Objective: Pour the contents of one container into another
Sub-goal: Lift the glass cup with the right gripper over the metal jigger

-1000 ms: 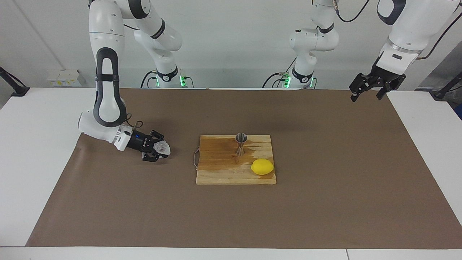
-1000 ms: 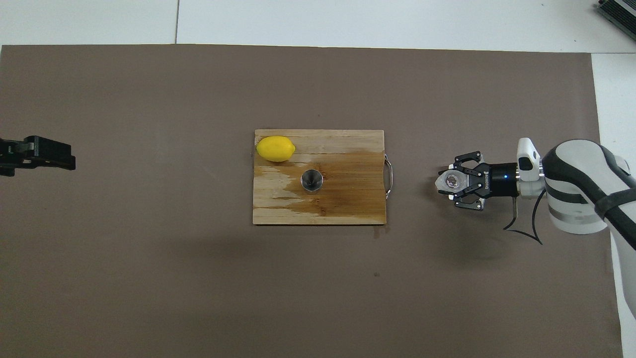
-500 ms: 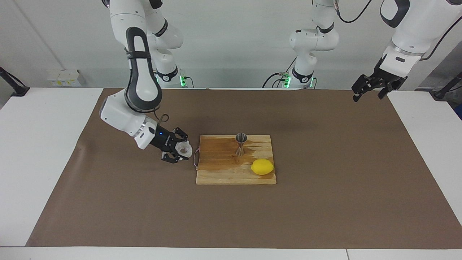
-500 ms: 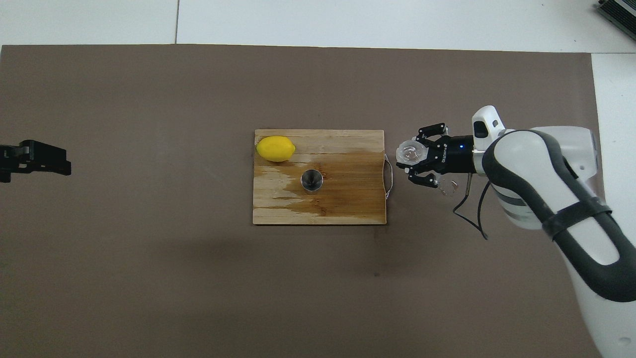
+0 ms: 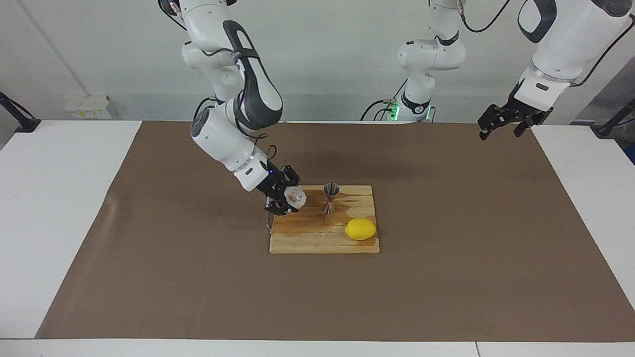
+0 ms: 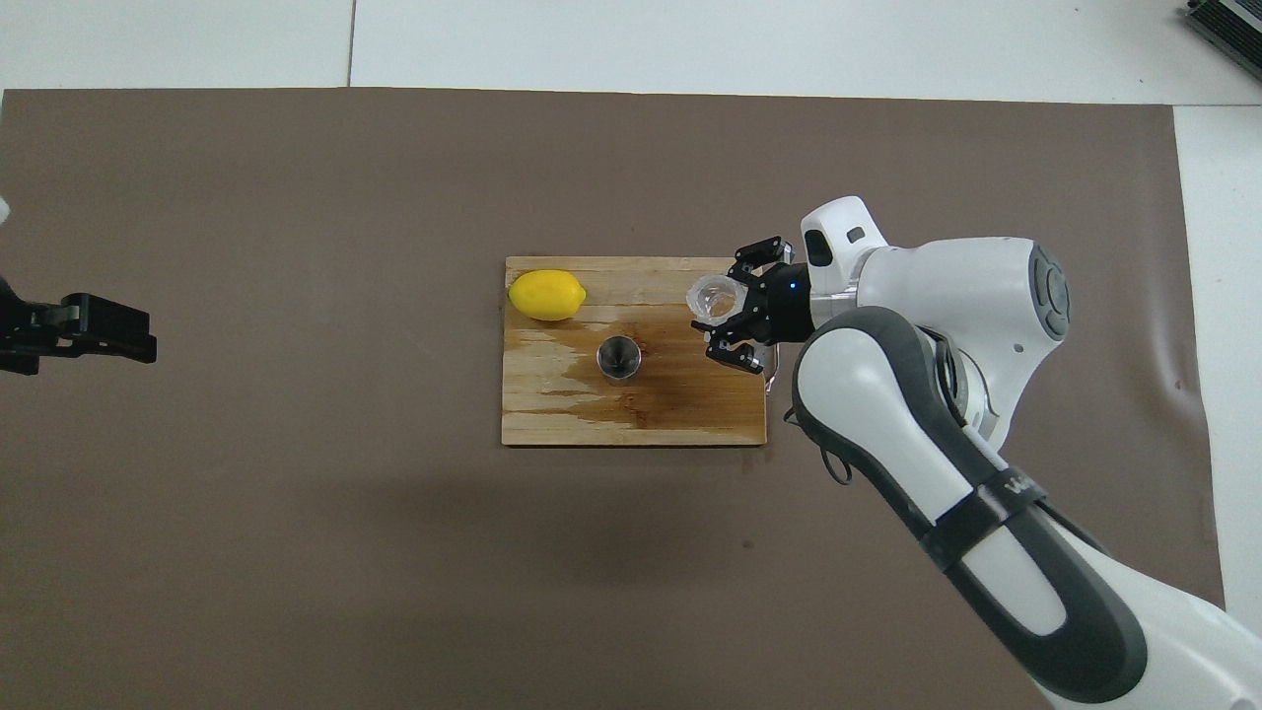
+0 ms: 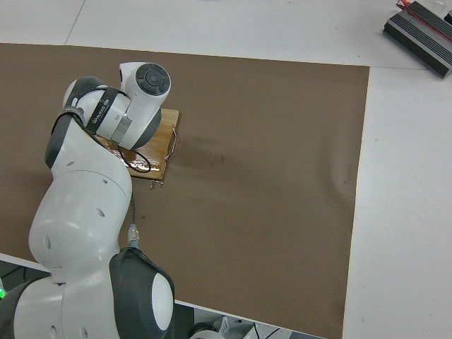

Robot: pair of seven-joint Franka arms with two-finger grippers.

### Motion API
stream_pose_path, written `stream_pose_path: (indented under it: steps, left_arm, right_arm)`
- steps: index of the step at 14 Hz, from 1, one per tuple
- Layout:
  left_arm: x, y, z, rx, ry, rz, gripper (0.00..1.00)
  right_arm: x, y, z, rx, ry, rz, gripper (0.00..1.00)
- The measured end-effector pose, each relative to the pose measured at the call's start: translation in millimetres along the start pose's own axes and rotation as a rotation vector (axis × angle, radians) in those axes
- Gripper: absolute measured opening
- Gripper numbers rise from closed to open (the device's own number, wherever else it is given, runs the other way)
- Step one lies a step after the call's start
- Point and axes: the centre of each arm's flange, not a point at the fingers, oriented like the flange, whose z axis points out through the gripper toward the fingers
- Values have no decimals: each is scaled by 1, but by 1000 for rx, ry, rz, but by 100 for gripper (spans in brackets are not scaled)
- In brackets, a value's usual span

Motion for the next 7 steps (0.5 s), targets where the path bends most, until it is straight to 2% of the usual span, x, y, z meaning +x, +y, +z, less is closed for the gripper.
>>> stream_pose_path:
  steps: [3,7]
  left_arm:
    - [-1,0,0,0,-1,52,100]
    - [-2,-1,0,0,-1,75,100]
  right_arm:
    - [22,-17,3,4,-28,-52,47]
    - [34,-32,13,-1,-122,-108,47]
